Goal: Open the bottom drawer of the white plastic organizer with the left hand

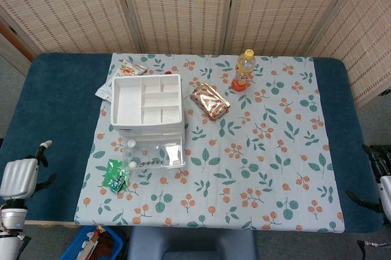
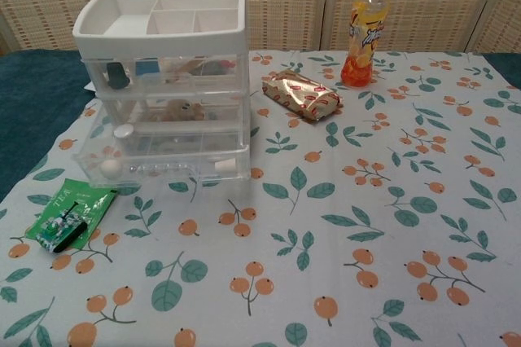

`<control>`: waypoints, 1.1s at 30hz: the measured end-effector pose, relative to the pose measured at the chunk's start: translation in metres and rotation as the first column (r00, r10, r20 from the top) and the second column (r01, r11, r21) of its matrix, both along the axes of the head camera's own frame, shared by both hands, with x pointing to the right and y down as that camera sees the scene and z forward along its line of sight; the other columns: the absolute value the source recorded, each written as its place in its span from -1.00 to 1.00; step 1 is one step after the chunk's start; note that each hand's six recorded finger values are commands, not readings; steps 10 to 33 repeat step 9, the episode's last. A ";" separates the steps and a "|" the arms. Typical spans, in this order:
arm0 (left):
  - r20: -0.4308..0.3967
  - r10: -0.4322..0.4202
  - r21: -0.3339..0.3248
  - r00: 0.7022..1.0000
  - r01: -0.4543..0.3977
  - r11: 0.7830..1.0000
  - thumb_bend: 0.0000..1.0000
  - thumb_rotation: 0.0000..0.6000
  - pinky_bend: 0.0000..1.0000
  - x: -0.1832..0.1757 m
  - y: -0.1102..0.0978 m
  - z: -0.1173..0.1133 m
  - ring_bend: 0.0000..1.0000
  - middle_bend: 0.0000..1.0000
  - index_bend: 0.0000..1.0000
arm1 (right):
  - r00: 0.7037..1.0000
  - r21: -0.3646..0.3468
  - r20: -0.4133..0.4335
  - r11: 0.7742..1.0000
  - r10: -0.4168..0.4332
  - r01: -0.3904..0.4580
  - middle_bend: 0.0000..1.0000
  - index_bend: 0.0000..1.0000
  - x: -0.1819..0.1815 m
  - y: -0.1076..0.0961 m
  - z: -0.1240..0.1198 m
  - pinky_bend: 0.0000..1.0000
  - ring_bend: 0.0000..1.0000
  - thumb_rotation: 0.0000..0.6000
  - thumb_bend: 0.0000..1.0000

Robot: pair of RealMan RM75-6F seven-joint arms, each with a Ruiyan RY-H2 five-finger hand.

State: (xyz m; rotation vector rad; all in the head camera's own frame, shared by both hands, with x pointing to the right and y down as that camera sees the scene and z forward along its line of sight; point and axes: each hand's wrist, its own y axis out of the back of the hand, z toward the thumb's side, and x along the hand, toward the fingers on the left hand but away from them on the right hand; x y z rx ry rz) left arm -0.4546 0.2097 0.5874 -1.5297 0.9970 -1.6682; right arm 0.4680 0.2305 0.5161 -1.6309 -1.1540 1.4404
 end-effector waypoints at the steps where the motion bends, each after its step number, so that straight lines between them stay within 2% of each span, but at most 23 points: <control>1: -0.002 -0.012 0.002 1.000 0.012 1.000 -0.55 1.00 0.28 -0.001 0.003 -0.002 -0.01 0.01 -0.67 | 1.000 -0.010 0.003 1.000 0.000 0.000 -0.77 -1.00 0.000 0.002 0.003 -0.73 -0.83 1.00 -0.76; 9: -0.004 -0.060 0.065 0.998 0.060 0.996 -0.56 1.00 0.21 -0.002 0.026 -0.019 -0.02 -0.02 -0.68 | 1.000 -0.050 0.029 0.999 -0.009 0.010 -0.77 -1.00 -0.006 0.010 0.015 -0.73 -0.83 1.00 -0.76; 33: -0.004 -0.060 0.065 0.998 0.060 0.996 -0.56 1.00 0.21 -0.002 0.026 -0.019 -0.02 -0.02 -0.68 | 1.000 -0.050 0.029 0.999 -0.009 0.010 -0.77 -1.00 -0.006 0.010 0.015 -0.73 -0.83 1.00 -0.76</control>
